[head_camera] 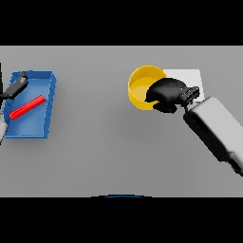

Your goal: Pick up the red beaker and tilt it to pour out 1 green nut into yellow bowl. Pick up the yellow bowl and place it on the metallic measuring scale.

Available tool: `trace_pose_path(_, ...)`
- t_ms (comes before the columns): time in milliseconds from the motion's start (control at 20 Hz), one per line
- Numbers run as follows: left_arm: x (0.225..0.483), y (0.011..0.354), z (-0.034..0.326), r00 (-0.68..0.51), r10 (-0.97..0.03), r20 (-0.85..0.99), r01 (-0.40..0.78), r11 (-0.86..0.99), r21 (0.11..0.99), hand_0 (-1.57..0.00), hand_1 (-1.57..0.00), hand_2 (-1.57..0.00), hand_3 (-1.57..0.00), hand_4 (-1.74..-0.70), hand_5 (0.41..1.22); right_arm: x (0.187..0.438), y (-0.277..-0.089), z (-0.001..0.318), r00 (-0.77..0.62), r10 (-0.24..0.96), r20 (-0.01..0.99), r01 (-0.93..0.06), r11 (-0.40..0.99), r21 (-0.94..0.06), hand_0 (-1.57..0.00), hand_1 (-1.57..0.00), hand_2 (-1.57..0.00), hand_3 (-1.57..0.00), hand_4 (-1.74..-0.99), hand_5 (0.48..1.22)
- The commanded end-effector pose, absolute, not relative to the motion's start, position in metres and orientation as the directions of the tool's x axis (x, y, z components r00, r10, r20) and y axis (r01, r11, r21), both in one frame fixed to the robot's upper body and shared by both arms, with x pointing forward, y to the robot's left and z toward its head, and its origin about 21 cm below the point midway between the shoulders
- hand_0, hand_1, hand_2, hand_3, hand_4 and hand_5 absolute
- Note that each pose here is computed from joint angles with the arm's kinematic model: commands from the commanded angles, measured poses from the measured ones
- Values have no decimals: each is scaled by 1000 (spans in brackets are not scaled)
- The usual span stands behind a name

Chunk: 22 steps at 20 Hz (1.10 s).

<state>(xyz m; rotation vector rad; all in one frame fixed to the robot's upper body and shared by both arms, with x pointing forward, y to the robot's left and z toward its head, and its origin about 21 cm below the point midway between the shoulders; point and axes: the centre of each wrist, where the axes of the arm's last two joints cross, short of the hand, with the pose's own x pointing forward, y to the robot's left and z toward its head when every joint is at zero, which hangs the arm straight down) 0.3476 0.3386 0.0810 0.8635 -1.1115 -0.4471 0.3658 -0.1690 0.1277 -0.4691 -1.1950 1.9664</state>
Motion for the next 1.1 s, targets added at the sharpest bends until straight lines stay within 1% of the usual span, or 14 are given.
trace_pose_path(0, 349, 339, 83, 403, -703, 586, -105, 601, 792, 1, 1, 1, 1, -742, 704, 368, -174, 129, -623, 779, 70, -417, -256, -872, -1570, -1570, -1482, -1283, -1741, 1220)
trace_pose_path(100, 346, 341, 84, 399, -704, 587, -104, 601, 792, 1, 1, 1, 1, -744, 710, 376, -189, 139, -593, 804, 53, -396, -233, -888, -1570, -1570, -1504, -1239, -1741, 1221)
trace_pose_path(300, 347, 341, 88, 404, -701, 587, -107, 602, 792, 1, 1, 1, 1, -741, 706, 392, -222, 143, -521, 853, 29, -364, -191, -912, -1571, -1571, -1540, -1198, -1741, 1221)
trace_pose_path(350, 345, 342, 86, 404, -701, 587, -103, 603, 791, 1, 1, 1, 1, -738, 703, 397, -230, 142, -496, 868, 30, -366, -177, -914, -1571, -1571, -1527, -1192, -1741, 1221)
trace_pose_path(450, 344, 344, 84, 401, -706, 583, -95, 601, 794, 1, 1, 1, 1, -734, 697, 402, -240, 138, -469, 882, 51, -373, -146, -916, -1571, -1571, -1501, -1175, -1741, 1221)
trace_pose_path(550, 344, 343, 88, 401, -708, 582, -95, 600, 794, 1, 1, 1, 1, -728, 691, 408, -250, 127, -423, 905, 39, -372, -134, -918, -1571, -1571, -1506, -1176, -1741, 1221)
trace_pose_path(650, 344, 342, 87, 406, -701, 586, -94, 606, 790, 1, 1, 1, 1, -725, 685, 414, -262, 118, -405, 914, 34, -371, -130, -919, -1571, -1571, -1478, -1230, -1741, 1221)
trace_pose_path(750, 348, 346, 90, 418, -700, 579, -104, 597, 796, 1, 1, 1, 1, -721, 682, 416, -271, 108, -379, 925, 36, -378, -119, -918, -1571, -1571, -1439, -1283, -1741, 1221)
trace_pose_path(850, 347, 342, 90, 407, -705, 580, -99, 598, 796, 1, 1, 1, 1, -724, 682, 419, -279, 102, -351, 935, 40, -395, -109, -912, -1571, -1571, -1407, -1351, -1741, 1221)
trace_pose_path(900, 347, 343, 89, 410, -707, 577, -99, 594, 798, 1, 1, 1, 1, -722, 681, 420, -280, 98, -343, 938, 48, -405, -102, -909, -1571, -1571, -1396, -1362, -1741, 1221)
trace_pose_path(1050, 345, 344, 88, 419, -700, 578, -101, 597, 796, 1, 1, 1, 1, -725, 676, 419, -282, 86, -338, 938, 69, -421, -85, -903, -1571, -1571, -1379, -1331, -1741, 1221)
